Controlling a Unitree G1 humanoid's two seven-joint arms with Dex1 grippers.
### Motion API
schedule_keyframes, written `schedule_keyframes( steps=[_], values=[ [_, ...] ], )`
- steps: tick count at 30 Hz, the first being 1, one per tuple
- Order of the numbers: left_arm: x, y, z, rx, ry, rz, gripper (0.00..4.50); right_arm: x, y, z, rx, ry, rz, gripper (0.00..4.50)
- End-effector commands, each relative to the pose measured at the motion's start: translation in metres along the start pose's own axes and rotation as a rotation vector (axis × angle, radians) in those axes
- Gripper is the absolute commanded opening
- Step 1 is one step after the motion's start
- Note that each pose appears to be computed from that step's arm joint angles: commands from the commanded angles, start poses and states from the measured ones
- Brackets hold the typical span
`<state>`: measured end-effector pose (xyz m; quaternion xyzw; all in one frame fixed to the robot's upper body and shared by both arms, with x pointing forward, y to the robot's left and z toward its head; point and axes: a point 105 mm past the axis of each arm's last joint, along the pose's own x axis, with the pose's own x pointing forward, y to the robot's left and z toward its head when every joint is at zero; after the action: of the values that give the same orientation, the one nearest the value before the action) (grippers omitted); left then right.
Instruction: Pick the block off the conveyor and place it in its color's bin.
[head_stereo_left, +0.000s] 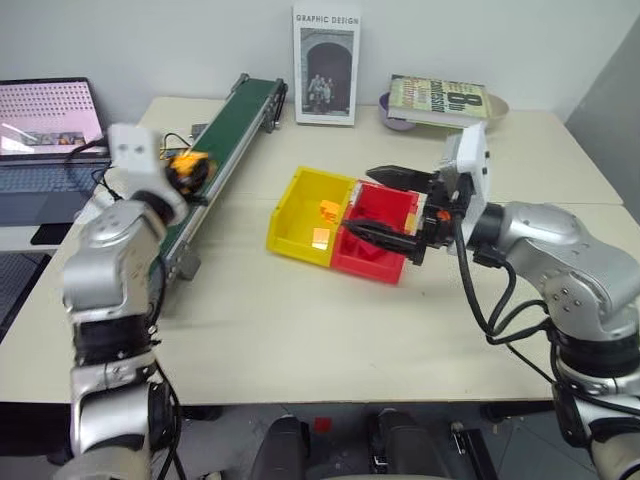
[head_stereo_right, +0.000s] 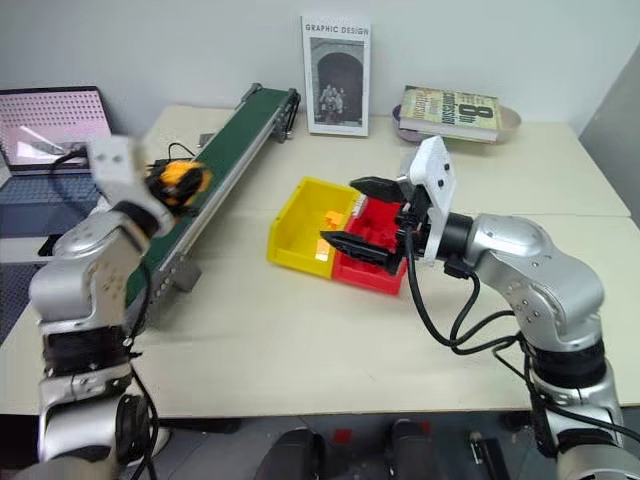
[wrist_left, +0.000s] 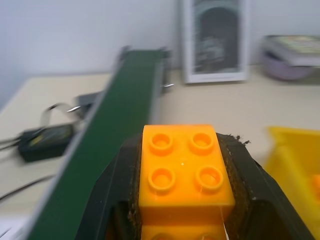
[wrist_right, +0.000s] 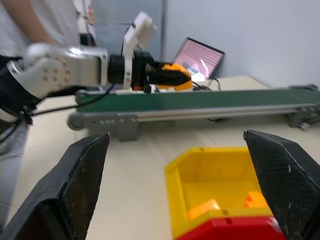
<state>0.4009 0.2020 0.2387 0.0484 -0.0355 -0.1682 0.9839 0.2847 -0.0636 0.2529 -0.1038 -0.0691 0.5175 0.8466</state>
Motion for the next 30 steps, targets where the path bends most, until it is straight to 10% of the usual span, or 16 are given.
schedule_keyframes(
  steps=[1, 10, 22, 30],
  values=[
    [0.027, -0.065, 0.001, 0.103, 0.006, -0.321, 1.53, -0.013, 0.001, -0.005, -0.123, 0.078, -0.122, 4.50],
    [0.052, -0.089, -0.030, 0.188, 0.070, -0.447, 1.53, -0.015, 0.004, -0.006, -0.094, 0.064, -0.239, 4.50],
    [0.053, -0.074, -0.024, 0.193, 0.047, -0.416, 4.48, -0.017, 0.002, -0.006, -0.080, 0.064, -0.267, 4.50],
    [-0.014, -0.046, -0.021, 0.335, 0.201, -0.621, 4.48, -0.032, -0.014, -0.015, -0.120, 0.171, -0.175, 4.50]
  ],
)
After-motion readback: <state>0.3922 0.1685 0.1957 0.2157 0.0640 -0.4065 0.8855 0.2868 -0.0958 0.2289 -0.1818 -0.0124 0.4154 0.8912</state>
